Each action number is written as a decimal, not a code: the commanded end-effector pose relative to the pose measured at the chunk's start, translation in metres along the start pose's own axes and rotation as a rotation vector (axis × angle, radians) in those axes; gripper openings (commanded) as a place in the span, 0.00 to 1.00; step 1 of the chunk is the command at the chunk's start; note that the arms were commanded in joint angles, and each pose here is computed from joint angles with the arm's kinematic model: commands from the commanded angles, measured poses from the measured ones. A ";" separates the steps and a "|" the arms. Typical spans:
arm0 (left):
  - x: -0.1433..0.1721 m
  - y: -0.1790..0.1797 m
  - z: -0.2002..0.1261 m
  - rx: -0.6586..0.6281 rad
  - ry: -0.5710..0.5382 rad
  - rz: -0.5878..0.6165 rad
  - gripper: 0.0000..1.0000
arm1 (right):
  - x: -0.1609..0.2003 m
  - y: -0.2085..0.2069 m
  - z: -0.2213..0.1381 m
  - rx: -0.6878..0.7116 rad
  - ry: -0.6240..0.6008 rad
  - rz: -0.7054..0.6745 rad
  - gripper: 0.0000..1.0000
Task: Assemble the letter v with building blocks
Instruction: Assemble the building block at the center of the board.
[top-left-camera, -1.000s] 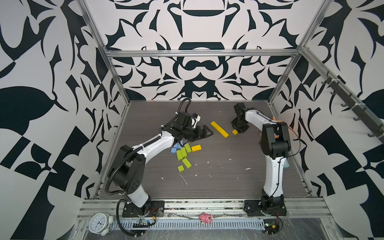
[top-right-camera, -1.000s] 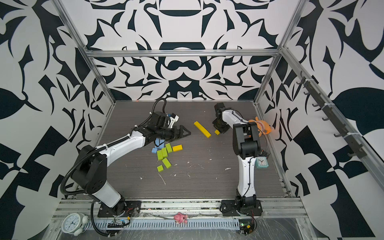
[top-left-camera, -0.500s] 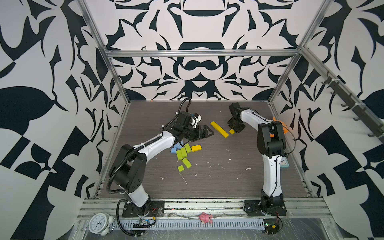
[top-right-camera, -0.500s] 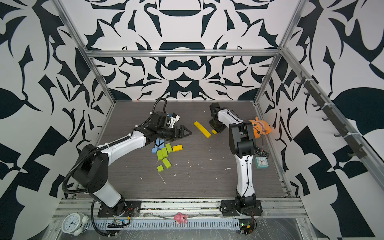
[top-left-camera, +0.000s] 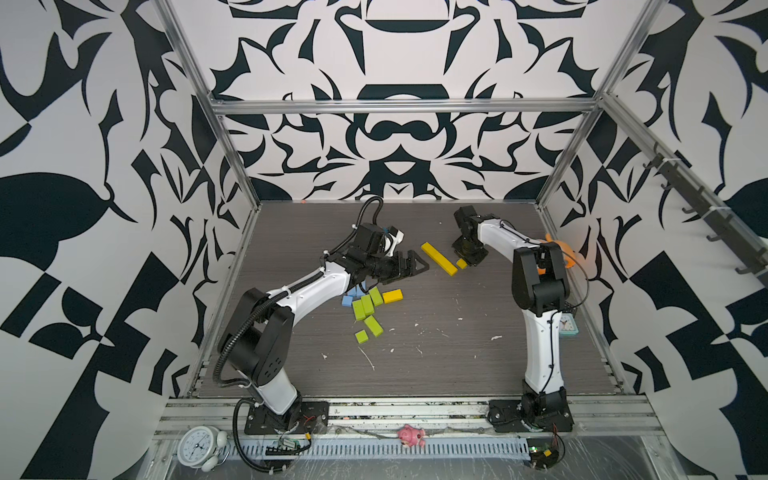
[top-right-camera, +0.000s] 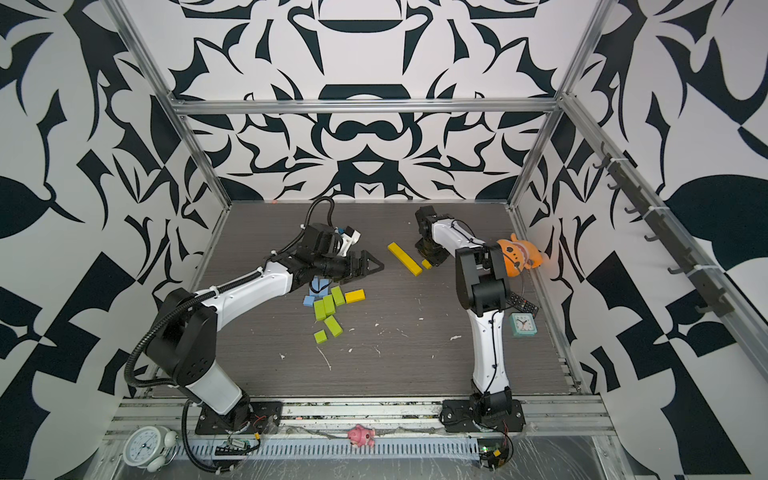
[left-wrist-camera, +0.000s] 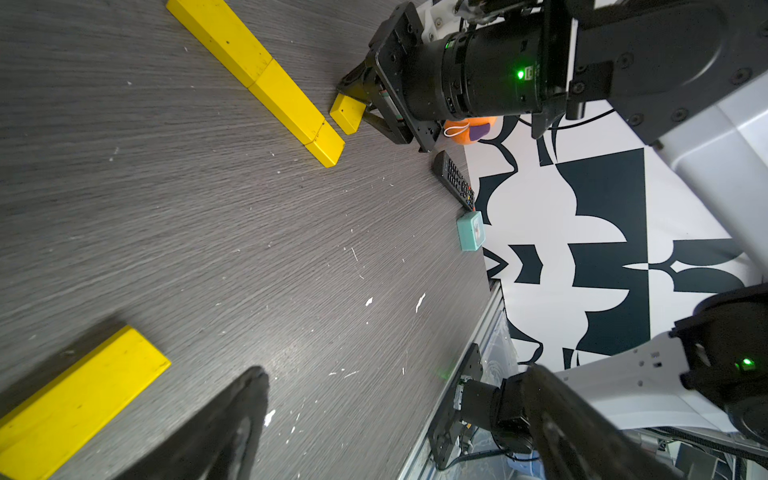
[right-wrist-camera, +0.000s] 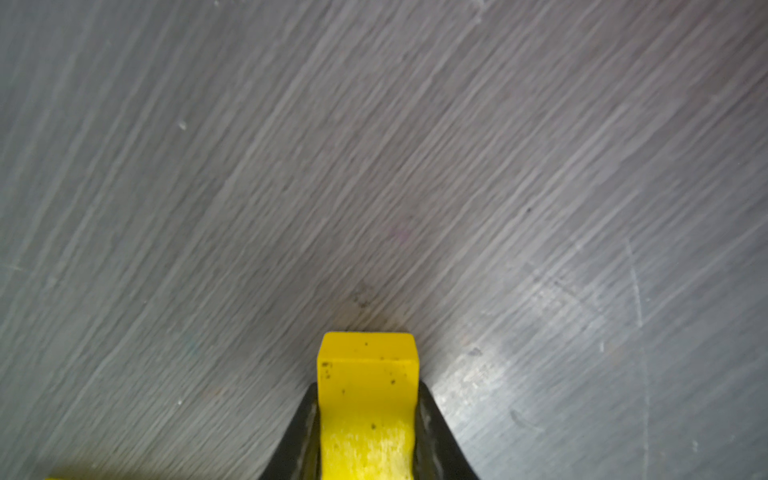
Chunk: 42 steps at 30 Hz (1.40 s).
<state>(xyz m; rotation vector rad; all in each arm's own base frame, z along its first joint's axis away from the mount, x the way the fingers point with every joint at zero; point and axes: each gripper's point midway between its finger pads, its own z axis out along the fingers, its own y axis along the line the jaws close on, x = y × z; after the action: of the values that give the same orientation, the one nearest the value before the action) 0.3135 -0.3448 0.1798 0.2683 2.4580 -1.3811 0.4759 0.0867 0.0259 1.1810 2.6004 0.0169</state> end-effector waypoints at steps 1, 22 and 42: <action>0.007 0.005 0.007 0.006 0.024 -0.009 0.99 | 0.002 -0.002 -0.005 0.020 -0.007 0.014 0.29; 0.009 0.001 0.006 0.011 0.030 -0.002 0.99 | 0.003 -0.007 -0.009 0.027 -0.025 0.044 0.35; 0.009 0.000 0.006 0.011 0.032 0.002 0.99 | 0.006 -0.001 -0.015 0.003 -0.034 0.056 0.35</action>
<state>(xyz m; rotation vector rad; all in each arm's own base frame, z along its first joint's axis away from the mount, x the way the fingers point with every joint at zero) 0.3104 -0.3475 0.1797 0.2805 2.4602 -1.3856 0.4739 0.0889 0.0249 1.2305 2.5512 -0.0093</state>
